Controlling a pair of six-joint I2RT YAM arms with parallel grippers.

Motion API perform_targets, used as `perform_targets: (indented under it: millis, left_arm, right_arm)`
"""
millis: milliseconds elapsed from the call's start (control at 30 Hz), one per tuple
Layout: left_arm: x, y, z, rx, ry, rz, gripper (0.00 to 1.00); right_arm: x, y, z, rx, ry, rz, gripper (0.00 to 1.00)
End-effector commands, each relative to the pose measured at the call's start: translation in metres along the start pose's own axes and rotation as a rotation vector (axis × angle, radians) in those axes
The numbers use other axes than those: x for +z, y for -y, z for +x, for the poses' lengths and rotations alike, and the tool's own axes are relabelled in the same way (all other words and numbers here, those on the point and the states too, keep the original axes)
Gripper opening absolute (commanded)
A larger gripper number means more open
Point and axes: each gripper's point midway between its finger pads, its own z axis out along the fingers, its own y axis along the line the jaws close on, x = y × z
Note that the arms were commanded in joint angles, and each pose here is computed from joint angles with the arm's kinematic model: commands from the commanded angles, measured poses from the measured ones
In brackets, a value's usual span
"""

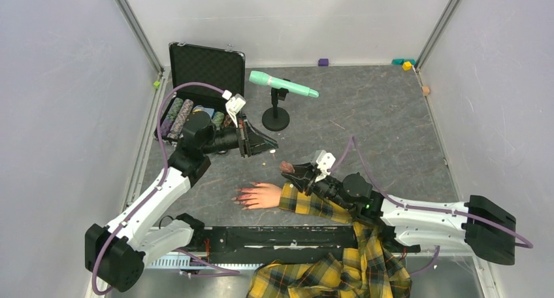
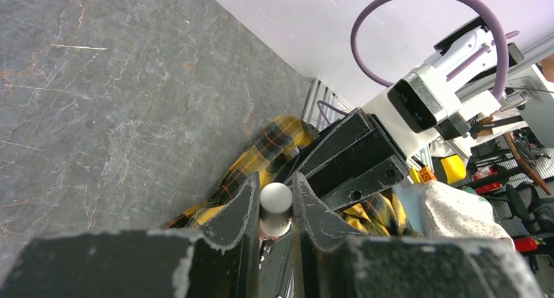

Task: Paint the nails
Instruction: Close the nail polish bottle.

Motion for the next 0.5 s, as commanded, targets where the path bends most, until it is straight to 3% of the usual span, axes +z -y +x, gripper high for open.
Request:
perform_targets:
  millis: [0, 467]
  left_arm:
    - [-0.002, 0.017, -0.009, 0.029, 0.031, 0.061, 0.02]
    - [-0.003, 0.018, -0.008, 0.026, 0.031, 0.067, 0.02]
  right_arm:
    - [0.015, -0.012, -0.047, 0.045, 0.137, -0.040, 0.00]
    - [0.029, -0.018, -0.045, 0.048, 0.116, -0.056, 0.00]
